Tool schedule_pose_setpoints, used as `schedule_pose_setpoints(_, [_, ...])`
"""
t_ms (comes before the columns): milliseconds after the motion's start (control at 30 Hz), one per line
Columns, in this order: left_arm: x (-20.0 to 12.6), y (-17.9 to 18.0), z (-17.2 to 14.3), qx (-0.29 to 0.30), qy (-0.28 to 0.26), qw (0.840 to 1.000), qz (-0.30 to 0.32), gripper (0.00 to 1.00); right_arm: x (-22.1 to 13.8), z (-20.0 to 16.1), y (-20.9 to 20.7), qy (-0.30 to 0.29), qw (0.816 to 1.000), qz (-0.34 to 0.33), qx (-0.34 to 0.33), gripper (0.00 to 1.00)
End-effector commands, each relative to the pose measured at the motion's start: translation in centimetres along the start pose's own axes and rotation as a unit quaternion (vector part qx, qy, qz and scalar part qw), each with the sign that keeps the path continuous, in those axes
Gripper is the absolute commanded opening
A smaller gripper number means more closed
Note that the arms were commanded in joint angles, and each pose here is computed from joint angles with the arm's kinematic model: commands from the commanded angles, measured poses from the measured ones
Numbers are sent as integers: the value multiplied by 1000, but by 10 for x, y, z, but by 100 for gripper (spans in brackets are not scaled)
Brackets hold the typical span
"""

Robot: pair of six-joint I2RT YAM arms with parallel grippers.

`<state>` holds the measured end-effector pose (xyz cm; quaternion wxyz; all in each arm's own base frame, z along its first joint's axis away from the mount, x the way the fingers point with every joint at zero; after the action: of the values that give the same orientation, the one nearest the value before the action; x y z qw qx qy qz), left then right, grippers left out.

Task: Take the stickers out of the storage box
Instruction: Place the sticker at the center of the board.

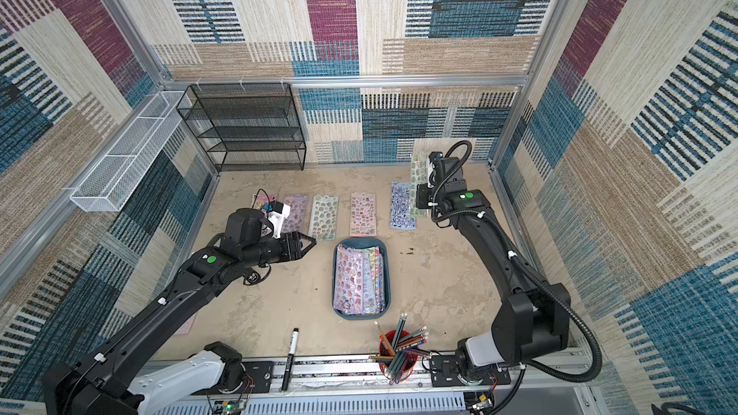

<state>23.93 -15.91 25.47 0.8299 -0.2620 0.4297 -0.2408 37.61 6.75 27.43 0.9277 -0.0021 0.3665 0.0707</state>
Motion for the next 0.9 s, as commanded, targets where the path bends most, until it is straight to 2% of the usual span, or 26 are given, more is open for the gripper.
schedule_pose_setpoints(0, [1, -2, 1, 24, 7, 1000, -4, 58, 16, -3, -19, 26, 1000, -15, 7, 0])
schedule_pose_setpoints(300, [10, -2, 3, 22, 29, 999, 4, 57, 62, -14, -43, 77, 996, -20, 34, 0])
schedule_pose_setpoints(533, [7, 2, 2, 21, 25, 999, 21, 57, 93, -17, -73, 129, 981, -144, 10, 0])
schedule_pose_setpoints(867, [6, 0, 7, 22, 29, 999, 34, 56, 137, 4, -72, 135, 984, -115, 6, 0])
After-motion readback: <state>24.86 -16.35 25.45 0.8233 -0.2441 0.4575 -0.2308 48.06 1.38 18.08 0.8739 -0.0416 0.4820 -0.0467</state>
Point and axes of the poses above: each gripper's point midway between its finger pads, its own x axis out along the fingers, its own y axis along the line the jaws close on, z = x × y, the point moved 6 cm from there along -x, back along the fingers, and after that the axes turned 5 degrees about -x, right-handed, at the moved point
